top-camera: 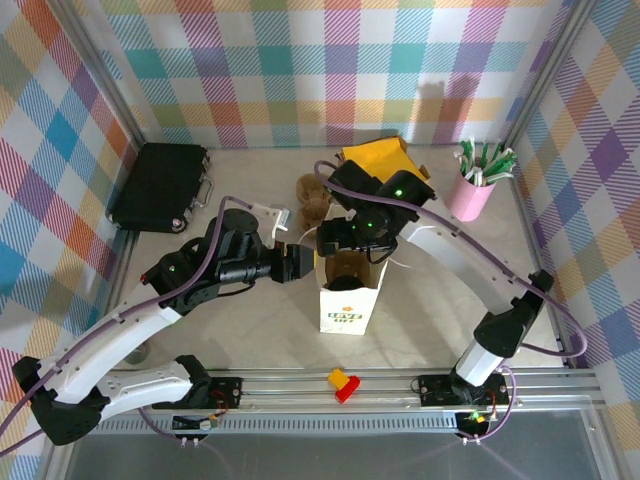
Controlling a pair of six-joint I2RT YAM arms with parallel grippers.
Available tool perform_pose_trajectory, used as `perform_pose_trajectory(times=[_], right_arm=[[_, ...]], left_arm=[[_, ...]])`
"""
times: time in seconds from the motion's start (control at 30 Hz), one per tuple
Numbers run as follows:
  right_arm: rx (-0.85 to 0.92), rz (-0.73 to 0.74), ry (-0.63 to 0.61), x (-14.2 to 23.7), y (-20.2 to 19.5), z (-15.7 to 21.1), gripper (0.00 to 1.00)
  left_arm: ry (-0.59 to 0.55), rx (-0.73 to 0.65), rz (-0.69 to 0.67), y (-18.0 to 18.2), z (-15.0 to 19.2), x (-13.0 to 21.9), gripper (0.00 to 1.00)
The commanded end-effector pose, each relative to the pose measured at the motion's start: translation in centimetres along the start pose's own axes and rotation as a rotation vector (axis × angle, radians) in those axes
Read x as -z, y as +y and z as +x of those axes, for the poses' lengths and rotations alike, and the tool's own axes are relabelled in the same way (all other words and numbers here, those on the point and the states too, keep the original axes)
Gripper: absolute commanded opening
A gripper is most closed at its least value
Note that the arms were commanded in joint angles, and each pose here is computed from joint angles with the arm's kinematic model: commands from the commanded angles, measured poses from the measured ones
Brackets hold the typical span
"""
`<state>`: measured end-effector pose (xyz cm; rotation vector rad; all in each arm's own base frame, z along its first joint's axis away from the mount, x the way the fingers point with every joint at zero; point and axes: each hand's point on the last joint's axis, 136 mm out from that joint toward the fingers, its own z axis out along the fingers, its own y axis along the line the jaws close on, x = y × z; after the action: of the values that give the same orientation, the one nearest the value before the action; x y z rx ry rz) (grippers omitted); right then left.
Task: Pack the takeout coffee
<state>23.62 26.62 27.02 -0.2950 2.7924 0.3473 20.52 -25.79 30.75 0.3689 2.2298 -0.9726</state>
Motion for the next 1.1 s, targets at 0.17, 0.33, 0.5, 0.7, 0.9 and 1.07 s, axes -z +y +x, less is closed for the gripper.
perform_pose_trajectory(times=[0.17,0.33,0.5,0.7,0.9,1.07], right_arm=[[0.031,-0.127,-0.155,5.7,0.5,-1.7,0.92],[0.029,-0.161,-0.263,8.7,-0.6,-2.8,0.92],[0.001,-0.156,-0.367,11.3,-3.0,-3.8,0.92],[-0.114,-0.044,-0.496,12.9,-9.6,-5.8,0.91],[-0.219,0.115,-0.55,12.0,-16.9,-8.9,0.88],[-0.32,0.203,-0.575,10.5,-22.7,-11.1,0.84]], left_arm=[[-0.053,-0.031,-0.021,-0.7,-2.3,1.7,0.54],[-0.08,-0.052,-0.047,-0.8,-3.4,2.6,0.56],[-0.088,-0.06,-0.09,-0.4,-4.3,2.9,0.56],[-0.121,-0.055,-0.176,1.0,-5.7,3.3,0.57],[-0.16,-0.062,-0.283,3.3,-6.9,2.7,0.59],[-0.18,-0.097,-0.341,4.8,-7.7,1.8,0.6]])
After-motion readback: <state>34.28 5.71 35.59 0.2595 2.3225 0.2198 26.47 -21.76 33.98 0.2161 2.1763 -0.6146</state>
